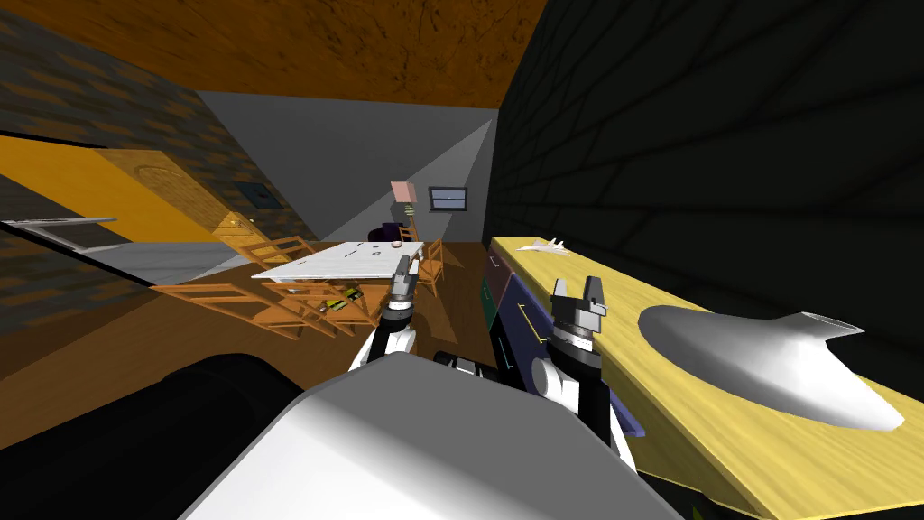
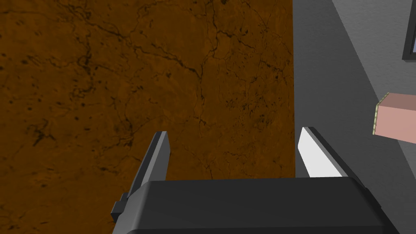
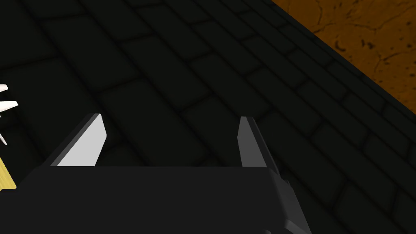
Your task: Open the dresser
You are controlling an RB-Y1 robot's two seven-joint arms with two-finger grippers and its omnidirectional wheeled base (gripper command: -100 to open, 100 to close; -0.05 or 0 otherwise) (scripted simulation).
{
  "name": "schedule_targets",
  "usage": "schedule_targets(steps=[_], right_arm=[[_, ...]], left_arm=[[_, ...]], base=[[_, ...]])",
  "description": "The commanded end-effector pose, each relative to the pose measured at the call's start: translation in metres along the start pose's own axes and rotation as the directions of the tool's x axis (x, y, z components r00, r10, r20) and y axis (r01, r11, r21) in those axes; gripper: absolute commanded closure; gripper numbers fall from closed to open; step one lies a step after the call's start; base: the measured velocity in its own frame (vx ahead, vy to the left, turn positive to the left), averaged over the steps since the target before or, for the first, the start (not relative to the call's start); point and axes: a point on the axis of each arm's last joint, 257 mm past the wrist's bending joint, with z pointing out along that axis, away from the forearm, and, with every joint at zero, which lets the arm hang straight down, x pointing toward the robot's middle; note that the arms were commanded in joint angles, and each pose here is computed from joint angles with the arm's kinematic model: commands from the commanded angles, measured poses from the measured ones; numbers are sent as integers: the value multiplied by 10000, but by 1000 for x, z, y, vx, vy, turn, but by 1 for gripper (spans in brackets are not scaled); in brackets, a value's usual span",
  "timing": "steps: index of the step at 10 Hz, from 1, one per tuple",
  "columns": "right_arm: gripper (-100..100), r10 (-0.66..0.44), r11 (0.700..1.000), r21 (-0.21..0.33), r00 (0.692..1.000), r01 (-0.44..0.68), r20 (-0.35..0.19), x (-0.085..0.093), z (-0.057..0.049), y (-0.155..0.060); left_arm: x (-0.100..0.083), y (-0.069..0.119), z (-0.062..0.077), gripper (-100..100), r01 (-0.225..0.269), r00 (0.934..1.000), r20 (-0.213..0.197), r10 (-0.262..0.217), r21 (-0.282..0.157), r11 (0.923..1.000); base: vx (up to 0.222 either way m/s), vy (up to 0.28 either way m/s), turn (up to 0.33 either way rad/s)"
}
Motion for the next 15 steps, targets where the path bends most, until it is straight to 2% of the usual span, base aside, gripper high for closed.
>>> schedule_targets(steps=[1, 2, 5, 6, 9, 10, 12, 13, 14, 15], right_arm=[[0, 0, 10000, 0, 10000, 0, 0, 0, 0, 0], [-100, -287, 9996, 16, 9982, 288, -532, 9, 0, -3], [-100, -1131, 9935, -67, 9780, 1137, -1755, 33, 1, -12], [-100, -1158, 9932, -74, 9765, 1164, -1817, 34, 0, -12], [-100, -2340, 9718, -472, 9192, 2311, -3168, 64, -2, -26], [-100, -2398, 9703, -494, 9167, 2366, -3197, 65, -2, -26], [-100, -3298, 9430, -991, 8528, 3176, -4049, 86, -6, -37], [-100, -3405, 9391, -1045, 8464, 3273, -4094, 87, -6, -37], [-100, -3883, 9199, -1375, 8051, 3671, -4484, 98, -9, -43], [-100, -3949, 9171, -1413, 8005, 3728, -4509, 98, -9, -44]], left_arm=[[0, 0, 0, 0, 0, 10000, 0, 0, 0, 10000], [0, 0, 0, 0, 0, 10000, 0, 0, 0, 10000], [0, 0, 0, 0, 0, 10000, -1, 0, -8, 10000], [0, 0, 0, 0, 1, 10000, -1, -1, -8, 10000], [0, 0, 0, 0, 0, 10000, -1, 0, -8, 10000], [0, 0, 0, 0, 1, 10000, -1, -1, -8, 10000], [0, 0, 0, 0, 1, 10000, -1, -1, -7, 10000], [0, 0, 0, 0, 0, 10000, -1, 0, -8, 10000], [0, 0, 0, 0, 1, 10000, -1, -1, -7, 10000], [0, 0, 0, 0, 0, 10000, -1, 0, -8, 10000]], base=[[0, 0, 0], [16, 12, -23], [35, 36, -51], [30, 34, -19], [53, 50, -79], [47, 60, -38], [48, 56, -89], [50, 62, -49], [43, 53, -92], [32, 48, -44]])
